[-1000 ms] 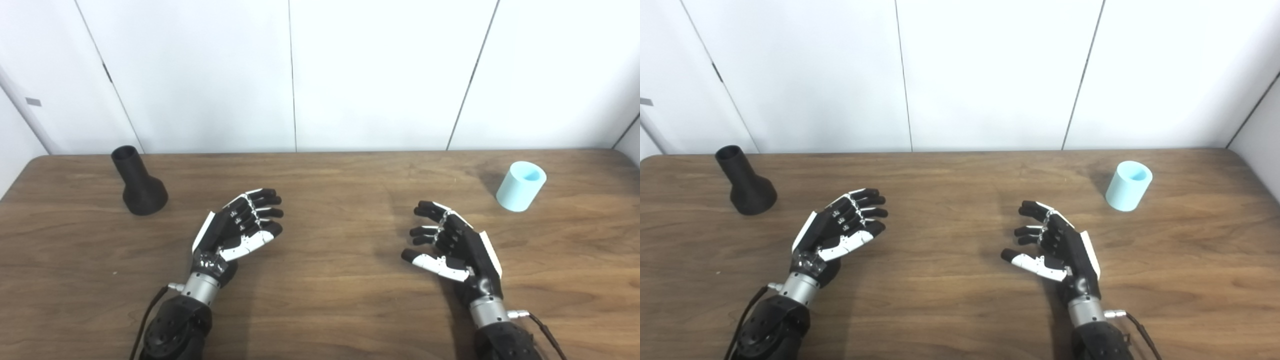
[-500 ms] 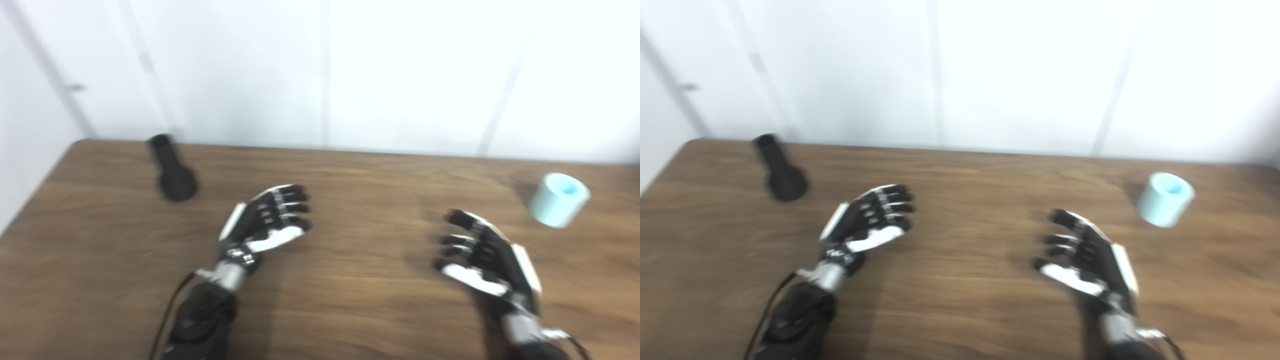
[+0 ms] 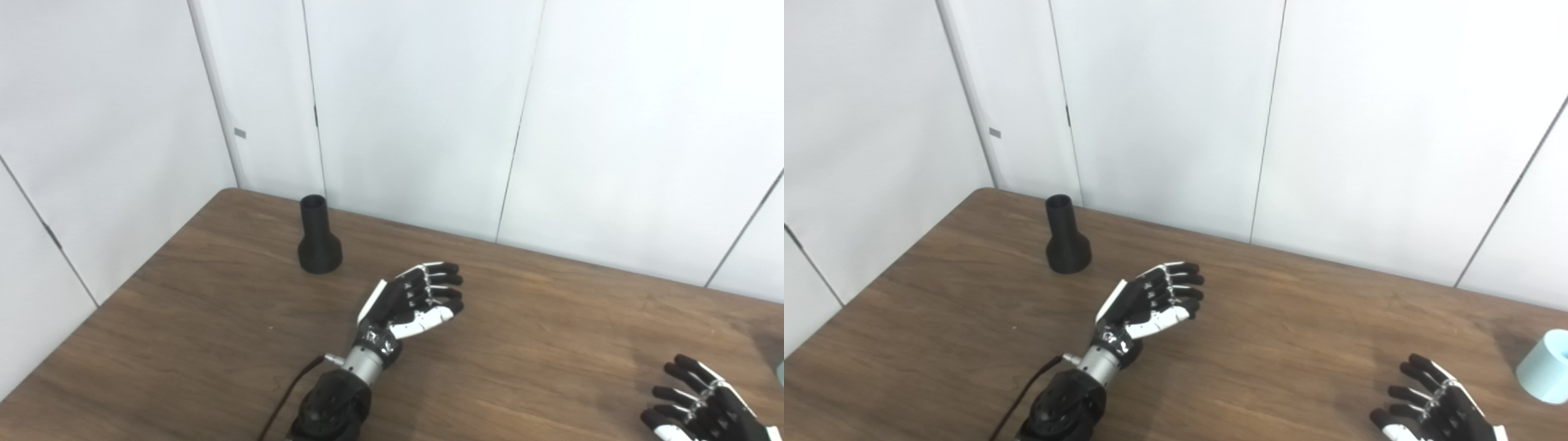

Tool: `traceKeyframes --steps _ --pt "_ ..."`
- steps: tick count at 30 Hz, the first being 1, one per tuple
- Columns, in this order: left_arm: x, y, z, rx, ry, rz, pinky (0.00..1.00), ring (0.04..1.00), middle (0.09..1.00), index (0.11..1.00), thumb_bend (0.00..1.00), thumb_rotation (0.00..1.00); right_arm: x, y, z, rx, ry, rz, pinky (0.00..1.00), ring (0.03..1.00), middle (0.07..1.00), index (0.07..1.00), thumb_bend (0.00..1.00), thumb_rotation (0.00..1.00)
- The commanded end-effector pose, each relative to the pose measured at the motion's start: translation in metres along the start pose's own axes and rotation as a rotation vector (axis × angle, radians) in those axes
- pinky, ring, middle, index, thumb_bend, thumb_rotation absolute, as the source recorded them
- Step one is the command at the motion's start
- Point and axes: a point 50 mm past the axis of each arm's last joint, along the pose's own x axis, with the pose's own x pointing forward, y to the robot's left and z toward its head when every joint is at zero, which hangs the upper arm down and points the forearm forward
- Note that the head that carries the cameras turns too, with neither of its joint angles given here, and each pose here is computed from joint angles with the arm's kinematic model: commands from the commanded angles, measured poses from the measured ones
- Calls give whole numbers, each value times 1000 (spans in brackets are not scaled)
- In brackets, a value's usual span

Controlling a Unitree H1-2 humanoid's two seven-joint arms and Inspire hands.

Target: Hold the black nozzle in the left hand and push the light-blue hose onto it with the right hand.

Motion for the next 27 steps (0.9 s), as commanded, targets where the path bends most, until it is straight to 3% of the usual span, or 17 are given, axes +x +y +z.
traceKeyframes --steps 1,3,4,9,14,20,27 --pt "-25 11 -10 107 25 88 583 693 701 693 672 198 7 1 17 7 -55 -15 587 556 709 705 604 0" --pt "-27 22 4 196 -3 147 726 763 735 703 689 248 8 1 19 9 -56 -17 534 558 700 701 591 0" --pt "-30 31 14 241 -17 183 748 776 742 706 694 256 8 1 21 10 -57 -17 525 558 698 700 589 0" --pt "-41 60 39 330 -55 307 695 758 753 754 683 220 12 -1 23 5 -54 -14 470 552 695 699 612 0" --pt "-53 93 55 376 -86 426 737 764 755 771 659 178 14 -2 22 12 -47 -12 465 543 681 687 619 0" --pt "-61 125 69 464 -122 565 768 786 793 813 712 189 15 -4 22 14 -43 -21 433 525 675 673 625 2" --pt "-53 161 83 563 -144 651 805 862 878 885 723 161 16 -3 22 25 -45 -12 437 525 673 669 628 0"
